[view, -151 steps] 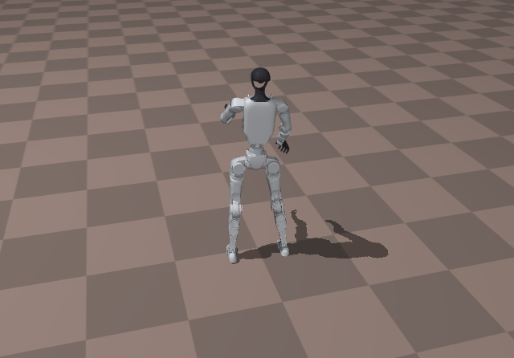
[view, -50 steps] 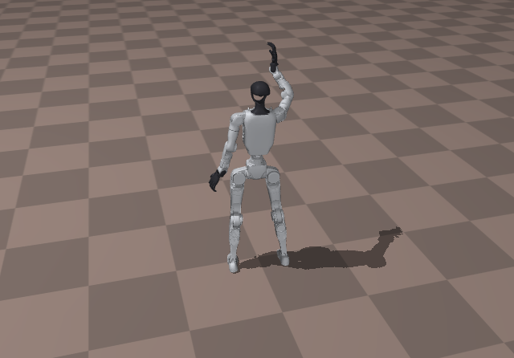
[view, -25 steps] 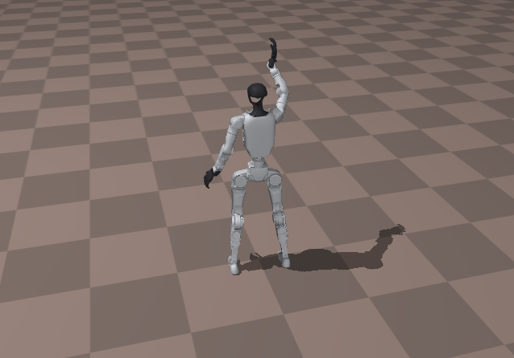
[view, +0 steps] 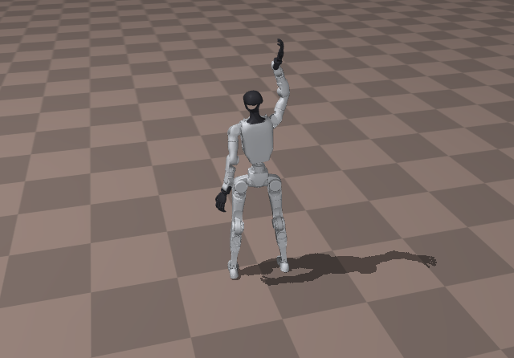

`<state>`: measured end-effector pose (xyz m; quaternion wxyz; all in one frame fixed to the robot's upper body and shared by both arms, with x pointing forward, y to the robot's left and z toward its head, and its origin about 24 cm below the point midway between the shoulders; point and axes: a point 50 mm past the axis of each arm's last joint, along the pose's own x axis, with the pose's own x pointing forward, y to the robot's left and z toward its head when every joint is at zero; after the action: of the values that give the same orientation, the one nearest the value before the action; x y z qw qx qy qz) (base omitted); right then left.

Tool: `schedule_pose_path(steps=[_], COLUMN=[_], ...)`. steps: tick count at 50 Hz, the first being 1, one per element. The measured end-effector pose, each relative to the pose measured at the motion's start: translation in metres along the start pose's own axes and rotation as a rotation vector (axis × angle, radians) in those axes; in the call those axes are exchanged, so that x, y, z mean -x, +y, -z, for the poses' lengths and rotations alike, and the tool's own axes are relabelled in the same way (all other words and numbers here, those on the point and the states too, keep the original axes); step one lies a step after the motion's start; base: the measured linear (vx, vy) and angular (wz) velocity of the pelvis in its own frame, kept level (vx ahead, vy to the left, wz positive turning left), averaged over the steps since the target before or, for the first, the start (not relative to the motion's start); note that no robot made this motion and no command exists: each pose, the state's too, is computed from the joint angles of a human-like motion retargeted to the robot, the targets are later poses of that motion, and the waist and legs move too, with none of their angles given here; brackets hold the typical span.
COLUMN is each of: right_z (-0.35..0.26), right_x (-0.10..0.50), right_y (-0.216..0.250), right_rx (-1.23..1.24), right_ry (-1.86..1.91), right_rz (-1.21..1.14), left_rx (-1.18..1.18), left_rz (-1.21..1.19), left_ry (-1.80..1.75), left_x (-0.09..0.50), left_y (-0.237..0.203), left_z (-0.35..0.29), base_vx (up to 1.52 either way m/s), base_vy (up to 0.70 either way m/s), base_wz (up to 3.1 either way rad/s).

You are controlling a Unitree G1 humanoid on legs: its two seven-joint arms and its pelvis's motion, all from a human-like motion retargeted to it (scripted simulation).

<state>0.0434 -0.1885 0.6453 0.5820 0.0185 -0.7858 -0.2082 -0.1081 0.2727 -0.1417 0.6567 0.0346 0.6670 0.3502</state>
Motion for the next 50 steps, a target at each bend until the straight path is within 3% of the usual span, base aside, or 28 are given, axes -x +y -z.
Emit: schedule_pose_path(steps=[4,8,12,18,25,29,32,36,40,50], right_z=[-0.059,-0.073,-0.062,0.024,0.134,0.160,0.166,0.145,0.087,-0.058], right_x=[-0.029,-0.039,-0.040,0.006,0.184,0.313,0.408,0.532,0.631,0.721], right_y=[-0.021,-0.039,-0.047,-0.016,0.018,-0.009,-0.052,-0.128,-0.199,-0.297], right_rx=[-0.059,-0.086,-0.061,0.103,0.198,0.118,0.111,0.244,0.452,0.835], right_ry=[-0.117,-0.129,-0.089,0.034,0.270,0.598,0.921,1.411,1.850,2.533], right_rz=[0.092,0.162,0.187,0.020,-0.563,-0.827,-0.879,-0.814,-0.789,-0.894], left_rx=[0.098,0.237,0.331,0.327,-0.059,-0.233,-0.244,-0.166,-0.106,-0.212], left_rz=[-0.117,-0.252,-0.272,-0.107,0.152,0.244,0.296,0.375,0.421,0.373], left_ry=[0.321,0.446,0.345,-0.040,-0.742,-1.137,-1.344,-1.461,-1.425,-0.899], left_x=[0.032,0.053,0.032,-0.005,0.056,0.130,0.182,0.219,0.216,0.096], left_y=[0.033,0.048,0.037,-0.014,-0.078,-0.095,-0.101,-0.108,-0.118,-0.134], left_z=[0.108,0.146,0.107,-0.048,-0.262,-0.340,-0.374,-0.389,-0.382,-0.282], base_vx=[0.02,0.00,0.00,-0.03,-0.01,0.00,0.00,0.00,0.00,0.00], base_vy=[-0.02,0.00,0.00,0.01,0.00,0.00,0.00,0.00,0.00,0.00], base_wz=[-0.36,-0.06,0.00,0.14,0.03,0.00,0.00,0.00,0.00,0.00])
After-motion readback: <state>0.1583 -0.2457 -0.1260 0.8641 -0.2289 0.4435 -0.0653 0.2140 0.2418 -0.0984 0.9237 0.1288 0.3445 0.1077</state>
